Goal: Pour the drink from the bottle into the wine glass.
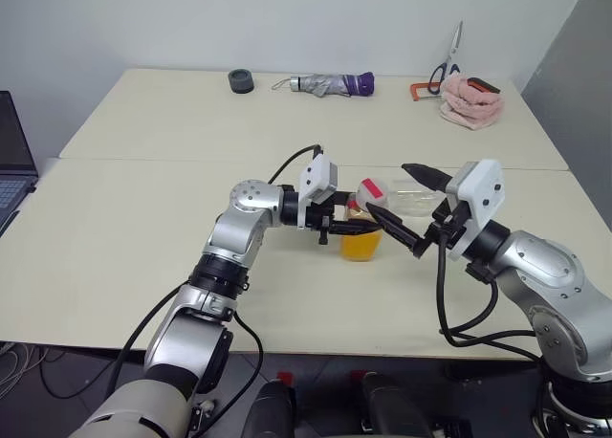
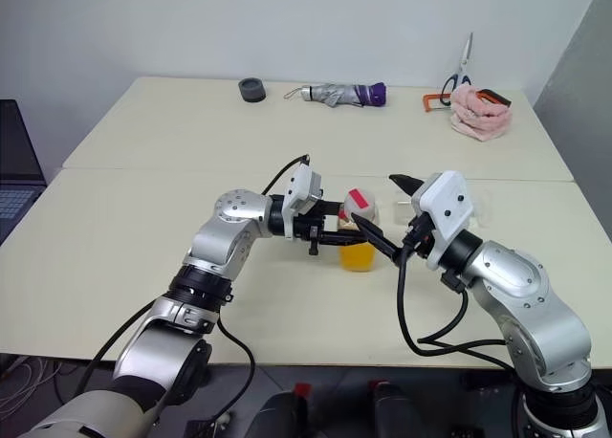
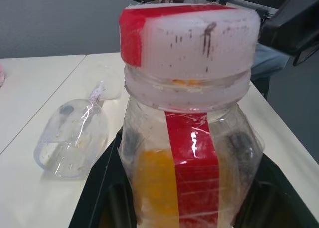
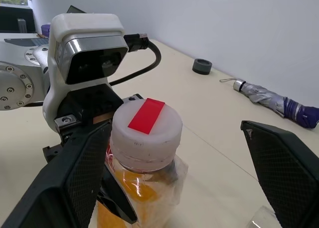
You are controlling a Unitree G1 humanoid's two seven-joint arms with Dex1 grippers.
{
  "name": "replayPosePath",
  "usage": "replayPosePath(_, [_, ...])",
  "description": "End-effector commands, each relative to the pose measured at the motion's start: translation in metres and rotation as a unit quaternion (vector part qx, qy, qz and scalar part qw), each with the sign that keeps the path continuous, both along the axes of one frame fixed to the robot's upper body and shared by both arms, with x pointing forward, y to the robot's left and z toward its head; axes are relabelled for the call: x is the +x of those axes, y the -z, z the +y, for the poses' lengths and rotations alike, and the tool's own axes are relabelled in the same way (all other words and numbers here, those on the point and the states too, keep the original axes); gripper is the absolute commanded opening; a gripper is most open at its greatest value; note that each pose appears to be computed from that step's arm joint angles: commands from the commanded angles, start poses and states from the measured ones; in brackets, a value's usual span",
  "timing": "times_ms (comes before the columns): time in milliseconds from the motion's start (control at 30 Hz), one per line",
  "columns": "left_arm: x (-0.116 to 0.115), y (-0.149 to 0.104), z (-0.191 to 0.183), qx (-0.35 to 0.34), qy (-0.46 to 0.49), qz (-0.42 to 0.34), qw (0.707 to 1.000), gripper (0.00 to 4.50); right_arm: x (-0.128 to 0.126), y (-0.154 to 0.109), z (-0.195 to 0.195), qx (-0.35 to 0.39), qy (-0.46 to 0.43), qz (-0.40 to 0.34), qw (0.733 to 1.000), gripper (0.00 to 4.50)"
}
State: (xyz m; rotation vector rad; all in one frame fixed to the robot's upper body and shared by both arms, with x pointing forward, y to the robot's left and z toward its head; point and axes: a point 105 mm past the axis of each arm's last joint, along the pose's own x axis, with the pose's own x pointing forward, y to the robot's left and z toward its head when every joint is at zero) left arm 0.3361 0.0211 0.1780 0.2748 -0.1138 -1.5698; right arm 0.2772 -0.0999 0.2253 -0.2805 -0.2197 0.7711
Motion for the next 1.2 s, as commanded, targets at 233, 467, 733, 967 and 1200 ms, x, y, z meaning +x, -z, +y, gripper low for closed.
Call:
replayPosePath(233, [-0.002, -0.019, -0.002, -0.015, 0.015, -0.035, 0.999, 1.77, 0.002, -0.015, -0.019, -0.002, 0.039, -0.033, 0.999, 4.41])
replayPosePath(467, [-0.001, -0.019, -0.002, -0.014, 0.015, -0.035, 0.999, 1.77, 0.002, -0.014, -0.02, -0.005, 0.041, -0.033, 0.999, 4.41])
replayPosePath(733, [-0.001, -0.019, -0.002, -0.014, 0.015, -0.035, 0.999, 1.77, 0.001, -0.014, -0.019, -0.008, 0.036, -0.033, 0.999, 4.41])
replayPosePath(967, [-0.001, -0.019, -0.002, -0.016, 0.013, -0.036, 0.999, 1.77, -0.005, -0.013, -0.012, -0.006, 0.013, -0.026, 1.0, 4.41])
replayPosePath(1200, [-0.001, -0.02, -0.002, -0.016, 0.012, -0.037, 0.999, 1.77, -0.008, -0.011, -0.007, -0.002, 0.0, -0.018, 1.0, 4.41])
